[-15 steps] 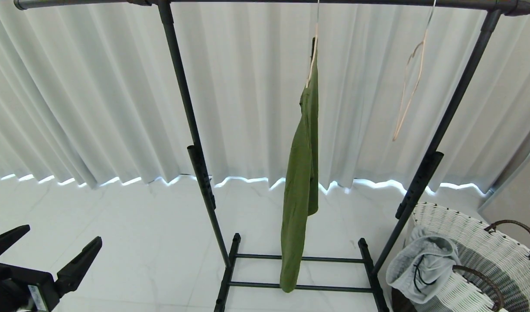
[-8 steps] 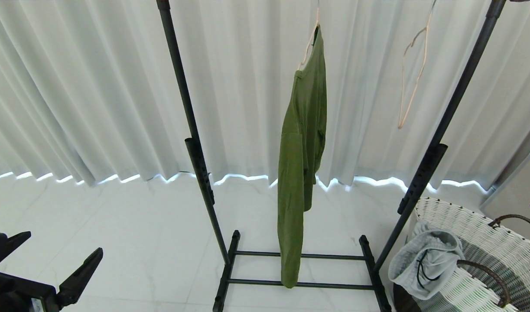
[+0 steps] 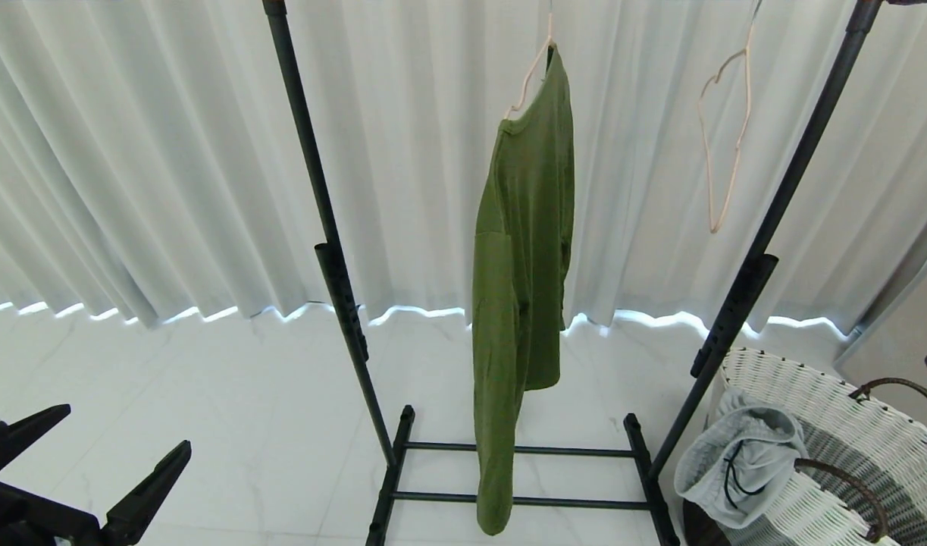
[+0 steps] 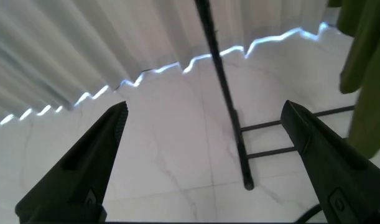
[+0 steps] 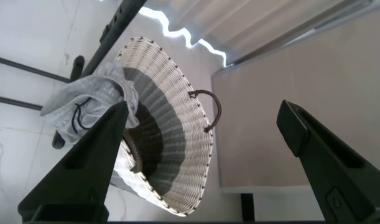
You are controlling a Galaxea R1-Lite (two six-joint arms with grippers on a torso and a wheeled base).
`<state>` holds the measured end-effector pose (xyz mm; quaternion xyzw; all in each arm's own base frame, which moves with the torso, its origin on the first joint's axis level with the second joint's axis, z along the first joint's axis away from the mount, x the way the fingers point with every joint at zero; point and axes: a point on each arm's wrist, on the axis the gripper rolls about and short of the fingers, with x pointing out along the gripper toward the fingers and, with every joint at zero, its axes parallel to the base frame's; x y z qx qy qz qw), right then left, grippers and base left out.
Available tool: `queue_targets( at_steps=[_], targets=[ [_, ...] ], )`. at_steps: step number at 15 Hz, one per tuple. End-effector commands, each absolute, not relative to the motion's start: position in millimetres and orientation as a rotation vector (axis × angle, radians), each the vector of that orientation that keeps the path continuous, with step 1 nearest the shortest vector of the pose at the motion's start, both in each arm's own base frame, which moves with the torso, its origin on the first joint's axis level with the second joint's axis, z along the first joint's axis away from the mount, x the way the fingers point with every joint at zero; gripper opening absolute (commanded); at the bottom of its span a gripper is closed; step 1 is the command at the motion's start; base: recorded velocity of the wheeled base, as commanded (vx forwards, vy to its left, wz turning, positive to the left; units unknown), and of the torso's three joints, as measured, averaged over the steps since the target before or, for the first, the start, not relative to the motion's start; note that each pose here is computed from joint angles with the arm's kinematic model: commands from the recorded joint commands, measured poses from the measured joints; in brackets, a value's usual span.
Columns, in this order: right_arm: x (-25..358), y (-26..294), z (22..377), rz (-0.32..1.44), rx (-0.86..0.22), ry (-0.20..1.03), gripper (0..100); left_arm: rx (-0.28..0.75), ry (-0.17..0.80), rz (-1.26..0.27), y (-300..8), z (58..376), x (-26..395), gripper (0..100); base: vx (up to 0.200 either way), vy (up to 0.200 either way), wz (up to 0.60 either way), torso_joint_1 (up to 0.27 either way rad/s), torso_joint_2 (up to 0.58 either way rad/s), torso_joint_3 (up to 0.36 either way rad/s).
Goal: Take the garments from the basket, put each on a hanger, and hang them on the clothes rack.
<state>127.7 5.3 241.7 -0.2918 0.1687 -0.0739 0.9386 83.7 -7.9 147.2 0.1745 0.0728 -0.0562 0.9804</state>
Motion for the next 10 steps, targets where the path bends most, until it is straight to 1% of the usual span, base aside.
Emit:
queue_targets(
  at_steps=[1,5,7,10],
  targets=[
    [128.1,5.2,242.0,-0.152,-0.595,0.344,100,0.351,0.142,-0.118,-8.2,148.0,83.7,100,0.000,-0.200,0.00,0.002,0.01,-0.002],
    [128.4,5.2,241.8,-0.152,-0.595,0.345,100,0.350,0.127,-0.125,-8.1,147.3,79.4,100,0.000,-0.200,0.00,-0.001,0.00,0.005],
    [128.4,5.2,241.2,-0.151,-0.596,0.348,100,0.350,0.124,-0.126,-8.0,147.2,78.6,100,0.200,-0.200,0.00,0.002,0.00,0.002],
    [129.1,5.3,240.8,-0.150,-0.598,0.351,100,0.351,0.122,-0.126,-8.2,148.9,80.1,100,0.200,0.000,0.00,0.007,0.00,0.007]
  ],
)
